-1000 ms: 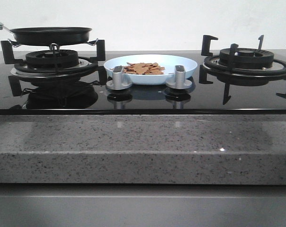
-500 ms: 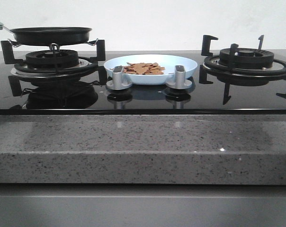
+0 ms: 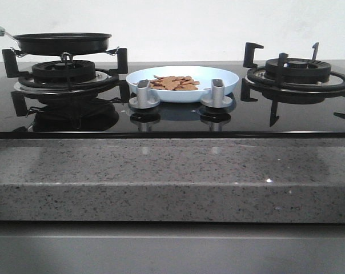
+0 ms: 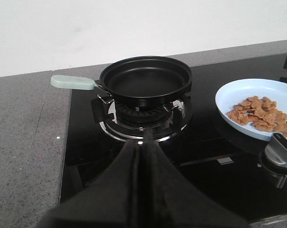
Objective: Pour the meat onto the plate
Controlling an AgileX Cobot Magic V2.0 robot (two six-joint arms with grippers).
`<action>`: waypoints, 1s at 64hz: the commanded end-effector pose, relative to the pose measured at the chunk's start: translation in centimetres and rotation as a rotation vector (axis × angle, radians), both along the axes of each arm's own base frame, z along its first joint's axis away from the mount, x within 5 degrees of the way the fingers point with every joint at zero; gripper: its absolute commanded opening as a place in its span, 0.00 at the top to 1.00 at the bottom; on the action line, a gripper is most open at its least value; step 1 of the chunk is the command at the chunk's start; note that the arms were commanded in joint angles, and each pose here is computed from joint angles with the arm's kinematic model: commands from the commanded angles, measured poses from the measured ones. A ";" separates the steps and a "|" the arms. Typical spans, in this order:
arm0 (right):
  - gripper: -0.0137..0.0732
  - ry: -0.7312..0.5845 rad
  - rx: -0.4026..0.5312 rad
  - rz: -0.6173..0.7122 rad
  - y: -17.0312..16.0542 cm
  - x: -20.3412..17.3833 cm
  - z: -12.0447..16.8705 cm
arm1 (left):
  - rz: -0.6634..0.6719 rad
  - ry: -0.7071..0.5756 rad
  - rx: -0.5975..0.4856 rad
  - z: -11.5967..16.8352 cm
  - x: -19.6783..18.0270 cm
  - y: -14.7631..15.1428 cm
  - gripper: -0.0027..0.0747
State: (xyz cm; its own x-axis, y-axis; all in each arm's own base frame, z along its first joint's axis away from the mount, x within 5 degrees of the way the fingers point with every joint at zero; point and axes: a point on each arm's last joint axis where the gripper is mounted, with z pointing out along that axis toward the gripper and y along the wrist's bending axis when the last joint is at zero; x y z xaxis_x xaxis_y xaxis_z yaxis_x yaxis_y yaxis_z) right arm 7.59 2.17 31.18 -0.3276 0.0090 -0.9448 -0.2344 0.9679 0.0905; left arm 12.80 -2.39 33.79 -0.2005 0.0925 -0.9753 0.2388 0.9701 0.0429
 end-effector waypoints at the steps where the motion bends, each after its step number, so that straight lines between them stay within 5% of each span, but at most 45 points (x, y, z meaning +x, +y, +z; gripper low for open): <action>1: 0.91 -0.104 0.005 -0.015 -0.1 0.1 1.5 | 0.059 -0.087 -0.047 1.5 -0.1 0.4 0.99; 10: 0.91 -0.104 0.005 -0.015 -0.1 0.1 1.5 | 0.144 -0.078 -0.130 0.2 -1.7 1.2 0.99; 35: 0.91 -0.104 0.005 -0.015 -0.1 0.1 1.5 | 0.153 -0.243 -0.085 -5.8 -7.9 2.0 0.99; 64: 0.91 -0.104 0.005 -0.015 -0.1 0.1 1.5 | 0.202 -0.206 -0.105 -11.2 -7.8 2.2 0.99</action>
State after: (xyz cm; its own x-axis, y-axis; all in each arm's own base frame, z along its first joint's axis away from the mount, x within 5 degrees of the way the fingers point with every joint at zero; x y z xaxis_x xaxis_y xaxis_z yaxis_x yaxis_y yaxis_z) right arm 7.59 2.17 31.18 -0.3276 0.0090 -0.9448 -0.2344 0.9679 0.0905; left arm 5.08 -0.26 21.27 -0.1371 -0.0071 -0.9905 0.0508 0.9986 -0.0142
